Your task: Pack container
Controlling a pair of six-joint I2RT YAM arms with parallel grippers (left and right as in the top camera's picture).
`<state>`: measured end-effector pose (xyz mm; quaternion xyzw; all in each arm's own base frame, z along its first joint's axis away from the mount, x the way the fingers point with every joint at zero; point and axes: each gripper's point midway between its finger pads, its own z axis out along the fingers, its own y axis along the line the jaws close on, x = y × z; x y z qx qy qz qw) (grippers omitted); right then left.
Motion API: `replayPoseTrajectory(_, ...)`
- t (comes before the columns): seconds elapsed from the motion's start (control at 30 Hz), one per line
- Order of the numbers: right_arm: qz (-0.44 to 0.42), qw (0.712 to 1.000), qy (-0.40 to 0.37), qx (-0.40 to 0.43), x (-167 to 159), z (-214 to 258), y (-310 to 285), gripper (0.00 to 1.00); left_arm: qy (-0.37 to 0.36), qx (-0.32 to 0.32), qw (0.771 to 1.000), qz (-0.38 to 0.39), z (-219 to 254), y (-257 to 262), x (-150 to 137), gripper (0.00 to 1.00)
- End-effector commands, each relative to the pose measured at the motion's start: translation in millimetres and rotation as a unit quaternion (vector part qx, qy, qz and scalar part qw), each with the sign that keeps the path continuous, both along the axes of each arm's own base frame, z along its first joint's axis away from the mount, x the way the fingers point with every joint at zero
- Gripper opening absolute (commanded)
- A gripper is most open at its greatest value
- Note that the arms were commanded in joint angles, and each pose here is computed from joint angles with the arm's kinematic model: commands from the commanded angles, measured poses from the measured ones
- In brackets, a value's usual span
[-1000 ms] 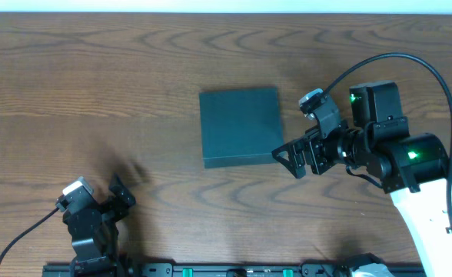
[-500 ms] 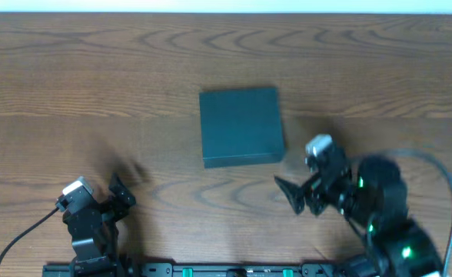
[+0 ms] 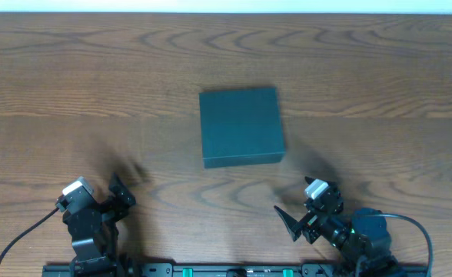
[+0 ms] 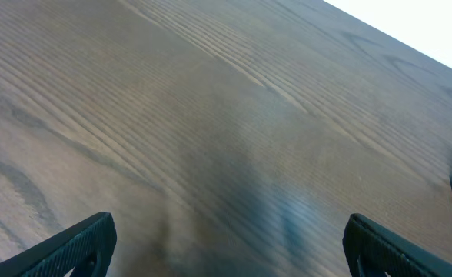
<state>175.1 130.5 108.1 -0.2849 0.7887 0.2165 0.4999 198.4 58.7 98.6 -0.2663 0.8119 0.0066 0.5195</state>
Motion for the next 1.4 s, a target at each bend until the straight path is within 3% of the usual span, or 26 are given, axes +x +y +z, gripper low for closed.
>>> replayPoseTrajectory(0.0,-0.004,1.0,-0.015,0.001,1.3,4.0,-0.5,0.99,0.002,0.003,1.0,0.012,-3.9,4.3,-0.9,0.95)
replayPoseTrajectory(0.13,-0.002,0.999,-0.042,0.012,0.6,15.4,0.1,0.99,0.002,0.003,1.0,0.012,-3.9,4.3,-0.9,0.95)
replayPoseTrajectory(1.37,-0.002,0.999,-0.042,0.012,1.1,15.0,0.2,0.99,0.002,0.003,1.0,0.012,-3.9,4.3,-0.9,0.95)
